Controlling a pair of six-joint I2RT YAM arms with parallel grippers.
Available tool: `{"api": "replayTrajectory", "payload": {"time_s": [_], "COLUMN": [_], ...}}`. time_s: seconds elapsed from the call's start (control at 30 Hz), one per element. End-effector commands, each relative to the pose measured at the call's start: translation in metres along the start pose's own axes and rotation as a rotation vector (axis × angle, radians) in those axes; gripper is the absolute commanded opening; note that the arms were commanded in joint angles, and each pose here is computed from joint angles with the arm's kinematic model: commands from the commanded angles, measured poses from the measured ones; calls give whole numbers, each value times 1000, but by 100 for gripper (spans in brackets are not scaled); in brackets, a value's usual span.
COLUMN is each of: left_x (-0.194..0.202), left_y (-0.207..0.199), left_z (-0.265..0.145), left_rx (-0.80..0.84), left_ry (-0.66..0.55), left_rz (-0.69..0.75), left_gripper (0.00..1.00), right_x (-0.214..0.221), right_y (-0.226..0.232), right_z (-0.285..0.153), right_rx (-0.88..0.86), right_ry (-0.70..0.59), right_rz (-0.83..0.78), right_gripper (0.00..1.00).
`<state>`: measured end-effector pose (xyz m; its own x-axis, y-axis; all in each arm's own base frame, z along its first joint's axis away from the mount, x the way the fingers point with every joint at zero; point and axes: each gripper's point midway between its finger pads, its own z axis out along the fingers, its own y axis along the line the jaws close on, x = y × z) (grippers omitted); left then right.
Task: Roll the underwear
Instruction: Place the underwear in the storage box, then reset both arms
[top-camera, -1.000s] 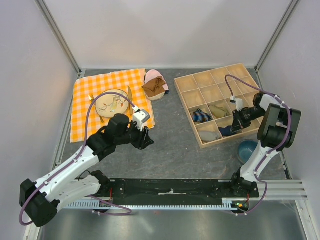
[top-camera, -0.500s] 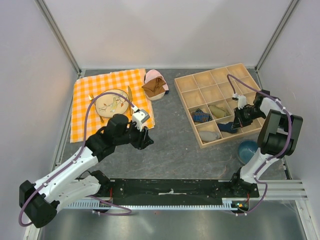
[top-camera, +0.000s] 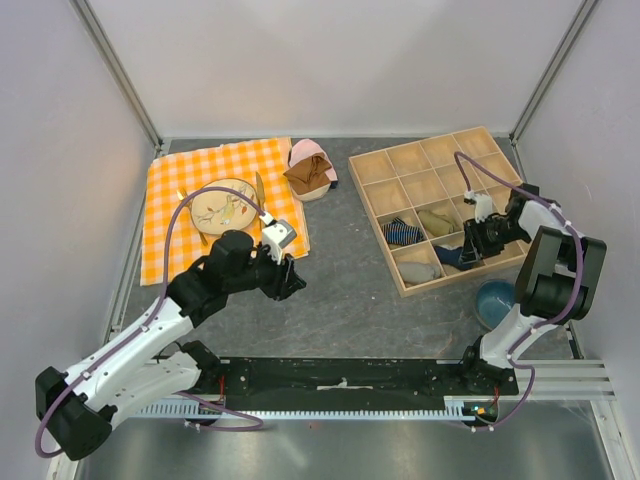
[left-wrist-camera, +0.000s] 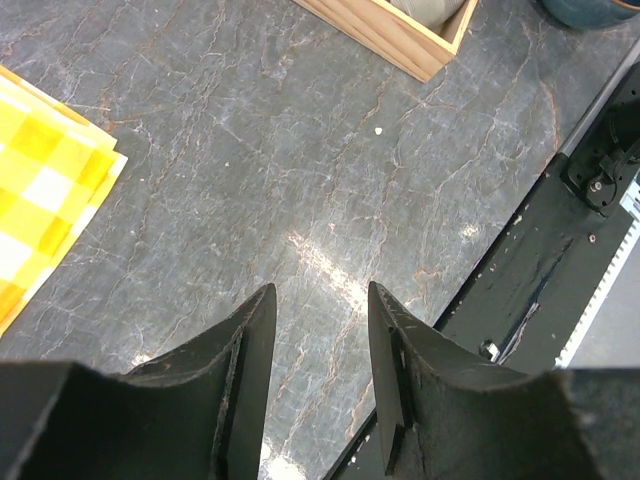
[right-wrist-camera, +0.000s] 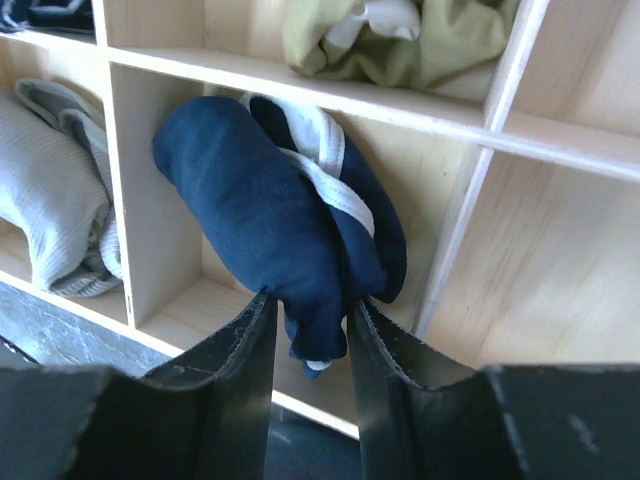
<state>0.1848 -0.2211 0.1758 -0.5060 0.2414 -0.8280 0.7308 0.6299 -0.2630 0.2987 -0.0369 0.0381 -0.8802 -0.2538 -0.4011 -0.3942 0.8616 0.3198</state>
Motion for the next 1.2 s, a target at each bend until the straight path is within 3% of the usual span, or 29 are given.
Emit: {"api": "replayTrajectory", "payload": {"time_s": [0.0,0.4,0.47,0.53,0.63,0.67,0.77,0.83,0.97,1.1,1.17], "left_x": [-7,-17,-22,-27,-43,-51,-67,-68,-52,-50,-47], "left_y": [-3,-7,-5,4,18,26,39,48,56,56,57], "left_z": [-2,-8,-12,-16,-31,-38,-59,-67,-68,-70,-67], "left_rx": [24,29,11,-55,-139,-174,-259,-318,-354,-353,-352], "left_ry": [-39,-88,-113,-136,-213,-239,-284,-279,-258,-272,-271], "left_rz": [57,54,50,7,-8,-12,8,41,63,62,66], "left_gripper": [48,48,55,72,90,93,97,96,96,96,96], "right_x": [-23,-68,-82,-97,-125,-141,-163,-173,-184,-186,-181], "right_y": [-9,4,18,27,45,58,91,103,114,82,71], "right_z": [-35,-104,-126,-147,-192,-213,-231,-234,-236,-244,-251], "right_rx": [85,172,197,245,366,393,286,180,75,229,315], "right_ry": [-29,-129,-206,-289,-481,-590,-747,-820,-869,-942,-955], "right_rz": [-75,-204,-282,-341,-414,-431,-455,-274,-159,82,127], "right_gripper": [45,56,58,61,78,98,98,98,98,98,98]}}
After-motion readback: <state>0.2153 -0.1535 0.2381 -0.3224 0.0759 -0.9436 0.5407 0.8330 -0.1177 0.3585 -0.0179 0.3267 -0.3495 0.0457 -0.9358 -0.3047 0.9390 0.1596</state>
